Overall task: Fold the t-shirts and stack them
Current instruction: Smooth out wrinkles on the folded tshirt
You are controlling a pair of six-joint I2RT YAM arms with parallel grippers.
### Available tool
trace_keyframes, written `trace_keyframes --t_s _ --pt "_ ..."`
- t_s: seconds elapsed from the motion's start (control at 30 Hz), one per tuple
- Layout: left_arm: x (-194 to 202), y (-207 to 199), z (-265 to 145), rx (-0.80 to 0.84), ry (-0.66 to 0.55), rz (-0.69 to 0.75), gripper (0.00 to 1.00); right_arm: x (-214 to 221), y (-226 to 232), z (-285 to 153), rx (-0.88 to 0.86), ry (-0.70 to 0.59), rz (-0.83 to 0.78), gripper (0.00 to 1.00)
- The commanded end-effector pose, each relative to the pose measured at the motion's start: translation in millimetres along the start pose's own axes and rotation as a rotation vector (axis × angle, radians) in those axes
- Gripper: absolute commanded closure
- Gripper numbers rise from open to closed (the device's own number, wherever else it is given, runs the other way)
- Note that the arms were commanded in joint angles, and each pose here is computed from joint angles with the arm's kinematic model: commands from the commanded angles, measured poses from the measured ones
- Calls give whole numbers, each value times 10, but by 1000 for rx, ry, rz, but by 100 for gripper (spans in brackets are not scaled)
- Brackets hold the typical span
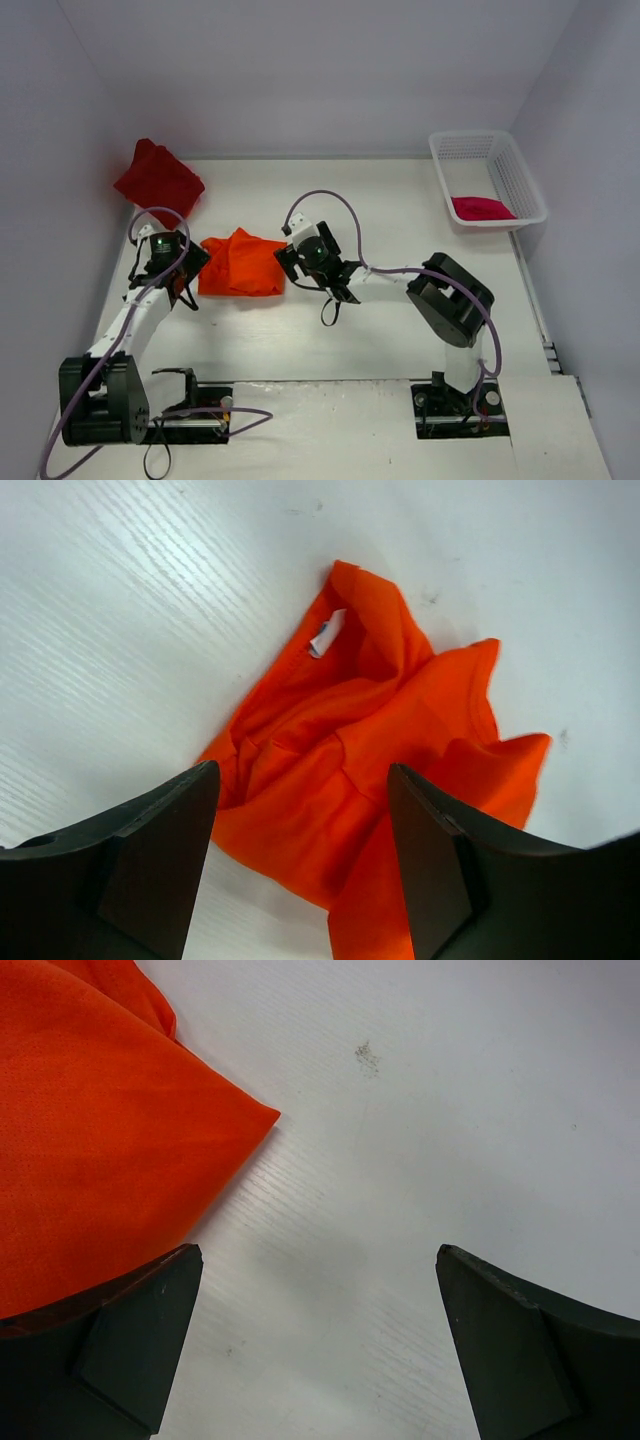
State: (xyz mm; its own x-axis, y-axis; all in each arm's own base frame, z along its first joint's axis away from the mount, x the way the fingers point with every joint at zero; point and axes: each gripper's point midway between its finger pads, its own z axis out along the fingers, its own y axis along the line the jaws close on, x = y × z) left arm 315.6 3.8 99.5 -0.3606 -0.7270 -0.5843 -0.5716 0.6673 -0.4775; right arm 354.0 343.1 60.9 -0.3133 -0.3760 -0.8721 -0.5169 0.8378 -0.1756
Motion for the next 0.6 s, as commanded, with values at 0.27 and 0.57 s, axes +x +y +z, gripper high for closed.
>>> trace_keyframes --t_s 0.27,0.57 --pt "-115 -163 420 -21 29 -13 37 -800 -207 -335 45 -176 43 0" --pt "-189 -220 587 -27 46 -18 37 -844 -248 -422 52 -187 45 0"
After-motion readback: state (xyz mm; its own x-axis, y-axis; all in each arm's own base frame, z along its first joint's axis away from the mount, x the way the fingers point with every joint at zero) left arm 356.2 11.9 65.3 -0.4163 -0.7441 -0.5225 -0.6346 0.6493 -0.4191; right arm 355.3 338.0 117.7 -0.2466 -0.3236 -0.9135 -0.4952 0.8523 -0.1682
